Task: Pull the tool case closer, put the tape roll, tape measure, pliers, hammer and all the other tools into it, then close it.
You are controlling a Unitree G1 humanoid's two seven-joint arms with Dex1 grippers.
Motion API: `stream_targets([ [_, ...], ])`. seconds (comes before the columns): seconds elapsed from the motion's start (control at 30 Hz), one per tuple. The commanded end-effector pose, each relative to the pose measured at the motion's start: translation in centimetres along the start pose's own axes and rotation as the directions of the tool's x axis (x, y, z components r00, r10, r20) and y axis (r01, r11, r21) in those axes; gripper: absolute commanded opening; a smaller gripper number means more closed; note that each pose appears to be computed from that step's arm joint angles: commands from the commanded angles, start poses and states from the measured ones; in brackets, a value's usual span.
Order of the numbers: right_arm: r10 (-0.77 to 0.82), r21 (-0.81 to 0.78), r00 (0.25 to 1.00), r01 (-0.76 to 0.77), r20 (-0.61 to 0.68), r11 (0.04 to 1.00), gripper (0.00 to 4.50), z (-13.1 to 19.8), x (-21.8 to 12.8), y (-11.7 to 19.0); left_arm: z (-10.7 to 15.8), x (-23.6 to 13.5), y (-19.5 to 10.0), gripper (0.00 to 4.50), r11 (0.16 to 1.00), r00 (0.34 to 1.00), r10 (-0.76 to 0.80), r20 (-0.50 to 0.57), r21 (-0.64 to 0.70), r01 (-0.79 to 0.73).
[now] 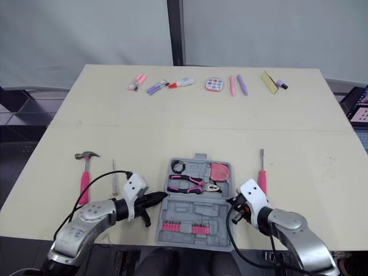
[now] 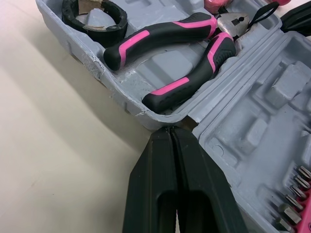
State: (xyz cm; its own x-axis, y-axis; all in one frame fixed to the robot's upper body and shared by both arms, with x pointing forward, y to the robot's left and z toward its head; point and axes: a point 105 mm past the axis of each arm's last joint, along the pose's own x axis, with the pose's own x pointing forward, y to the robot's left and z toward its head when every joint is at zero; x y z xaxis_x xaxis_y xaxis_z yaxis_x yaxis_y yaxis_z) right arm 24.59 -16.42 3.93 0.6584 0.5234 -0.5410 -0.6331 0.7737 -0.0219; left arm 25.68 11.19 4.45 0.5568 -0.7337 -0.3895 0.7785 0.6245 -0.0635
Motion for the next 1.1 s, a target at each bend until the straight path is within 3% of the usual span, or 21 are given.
stream_targets([
  [0.03, 0.016, -0.016, 0.999, -0.016, 0.036, 1.000, 0.00, 0.9, 0.4, 0.6, 1.1, 0.3, -1.3, 0.09, 0.999, 0.998, -0.047, 0.049, 0.027, 0.046],
  [1.1, -0.040, -0.058, 0.999, 0.041, 0.019, 0.997, 0.00, 1.5, 1.8, -1.2, 0.9, 1.3, 0.3, 0.09, 1.000, 0.997, 0.006, 0.080, 0.012, -0.007],
])
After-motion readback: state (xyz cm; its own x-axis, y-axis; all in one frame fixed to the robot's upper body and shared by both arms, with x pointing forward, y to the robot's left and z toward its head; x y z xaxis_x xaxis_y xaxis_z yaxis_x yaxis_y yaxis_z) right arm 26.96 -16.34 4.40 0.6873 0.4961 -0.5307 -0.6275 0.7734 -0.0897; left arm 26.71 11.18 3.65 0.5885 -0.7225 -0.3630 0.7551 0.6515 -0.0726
